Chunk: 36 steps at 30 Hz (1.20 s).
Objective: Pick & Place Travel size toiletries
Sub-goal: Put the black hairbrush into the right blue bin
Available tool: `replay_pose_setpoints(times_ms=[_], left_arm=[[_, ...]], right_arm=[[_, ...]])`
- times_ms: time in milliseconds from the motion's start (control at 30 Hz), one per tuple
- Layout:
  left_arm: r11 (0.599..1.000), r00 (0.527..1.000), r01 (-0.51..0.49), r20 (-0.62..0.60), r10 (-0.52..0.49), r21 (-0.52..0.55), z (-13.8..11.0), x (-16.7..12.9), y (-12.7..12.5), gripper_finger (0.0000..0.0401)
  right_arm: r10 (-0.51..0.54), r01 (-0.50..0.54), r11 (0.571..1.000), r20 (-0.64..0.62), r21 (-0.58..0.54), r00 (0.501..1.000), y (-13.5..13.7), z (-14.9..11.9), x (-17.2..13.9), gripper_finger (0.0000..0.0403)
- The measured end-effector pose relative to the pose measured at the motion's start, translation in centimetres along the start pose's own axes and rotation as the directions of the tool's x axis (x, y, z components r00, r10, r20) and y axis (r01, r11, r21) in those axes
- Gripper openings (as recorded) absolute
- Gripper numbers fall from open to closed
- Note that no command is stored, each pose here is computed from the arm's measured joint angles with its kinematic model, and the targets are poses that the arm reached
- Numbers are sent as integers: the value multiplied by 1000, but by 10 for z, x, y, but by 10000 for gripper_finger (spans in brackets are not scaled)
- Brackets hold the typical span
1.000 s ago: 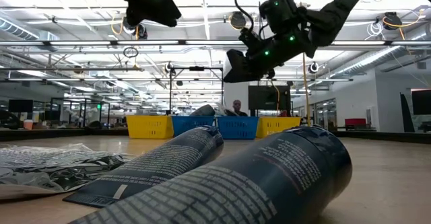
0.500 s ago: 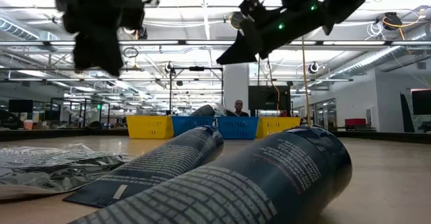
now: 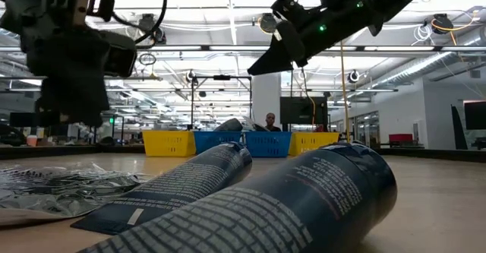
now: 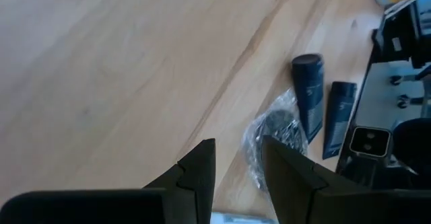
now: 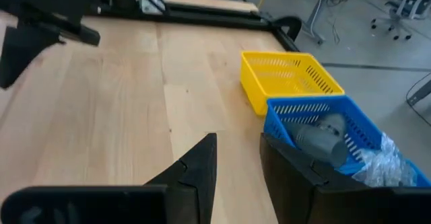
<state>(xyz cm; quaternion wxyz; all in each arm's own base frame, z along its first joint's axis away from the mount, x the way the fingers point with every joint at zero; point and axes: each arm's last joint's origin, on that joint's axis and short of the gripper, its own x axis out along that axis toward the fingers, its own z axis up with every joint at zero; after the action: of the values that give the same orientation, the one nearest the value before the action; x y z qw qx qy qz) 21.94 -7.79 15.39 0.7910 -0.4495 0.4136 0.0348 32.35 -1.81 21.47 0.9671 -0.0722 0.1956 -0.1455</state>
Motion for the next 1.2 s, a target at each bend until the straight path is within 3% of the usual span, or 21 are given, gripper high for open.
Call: replay_pose_setpoints(times_ms=[167,467,633,767,1200], left_arm=[[1000,999,3,-43,-4,-16,-7,6,1,120],[997,987,5,-163,-18,-79,-18,44,12,120],[992,980,75,-177,-91,-98,-17,56,10,120],[987,974,143,-169,-154,-75,-16,59,5,120],[992,977,104,-179,-115,-70,-18,60,9,120]], right_arm=[[-6,6,1000,-5,-2,1000,0,0,0,105],[-5,5,1000,-17,-7,1000,0,-2,0,105],[-3,2,1000,-34,-12,999,0,-3,0,105],[-2,1,1000,-42,-15,999,0,-4,0,105],[-1,0,1000,-45,-29,999,0,-4,0,105]])
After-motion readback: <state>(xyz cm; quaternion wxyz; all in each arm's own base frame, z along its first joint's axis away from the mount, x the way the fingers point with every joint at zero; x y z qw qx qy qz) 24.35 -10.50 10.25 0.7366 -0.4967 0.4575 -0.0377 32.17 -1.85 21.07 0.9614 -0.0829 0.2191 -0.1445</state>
